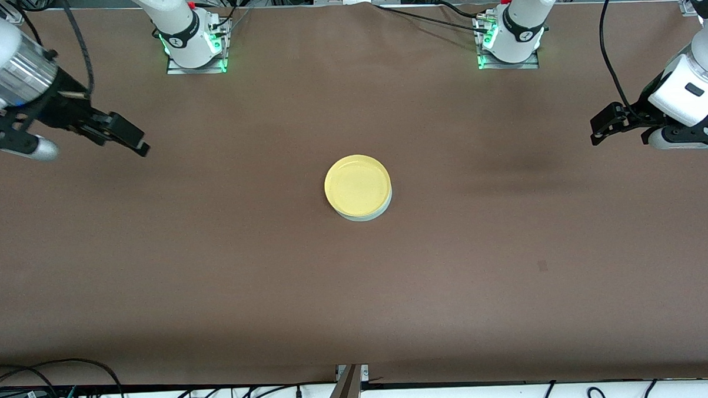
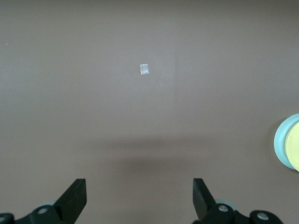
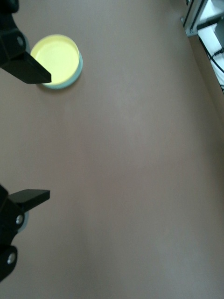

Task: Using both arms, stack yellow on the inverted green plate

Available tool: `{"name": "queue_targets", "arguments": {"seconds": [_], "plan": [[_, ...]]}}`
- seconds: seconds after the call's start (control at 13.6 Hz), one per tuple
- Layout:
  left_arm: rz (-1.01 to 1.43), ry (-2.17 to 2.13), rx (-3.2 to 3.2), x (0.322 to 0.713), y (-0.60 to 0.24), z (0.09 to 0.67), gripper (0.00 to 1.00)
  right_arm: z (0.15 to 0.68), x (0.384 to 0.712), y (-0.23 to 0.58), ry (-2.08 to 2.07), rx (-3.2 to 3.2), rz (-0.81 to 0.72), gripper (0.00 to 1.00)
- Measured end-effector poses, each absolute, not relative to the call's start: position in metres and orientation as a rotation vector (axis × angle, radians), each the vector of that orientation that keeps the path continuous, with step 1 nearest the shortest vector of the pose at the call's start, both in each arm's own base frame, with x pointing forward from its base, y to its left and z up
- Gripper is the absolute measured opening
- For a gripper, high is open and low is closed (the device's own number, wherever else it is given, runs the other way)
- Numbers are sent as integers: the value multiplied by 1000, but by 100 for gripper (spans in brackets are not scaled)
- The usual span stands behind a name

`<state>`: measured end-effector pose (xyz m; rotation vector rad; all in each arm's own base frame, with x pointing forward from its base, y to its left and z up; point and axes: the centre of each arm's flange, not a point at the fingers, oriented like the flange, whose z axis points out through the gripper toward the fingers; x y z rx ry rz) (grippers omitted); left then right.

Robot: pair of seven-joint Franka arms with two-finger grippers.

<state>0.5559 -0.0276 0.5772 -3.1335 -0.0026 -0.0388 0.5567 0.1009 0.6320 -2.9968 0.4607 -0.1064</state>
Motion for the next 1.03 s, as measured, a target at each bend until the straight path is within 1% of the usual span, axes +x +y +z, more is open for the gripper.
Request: {"name": "queue_targets", "arguments": {"seconds": [0.07, 0.51, 0.81, 1.03], "plan": [[-39, -3, -3133, 556, -28, 577, 100, 636, 555, 88, 438, -3011, -113, 100], [-39, -3, -3133, 556, -28, 577, 100, 642, 549, 30, 254, -3096, -17, 100], [-38, -3, -3134, 556, -28, 577, 100, 633, 543, 34, 157, -3116, 99, 100], [-38, -3, -3134, 556, -28, 577, 100, 632, 541, 33, 121, -3119, 120, 100]]}}
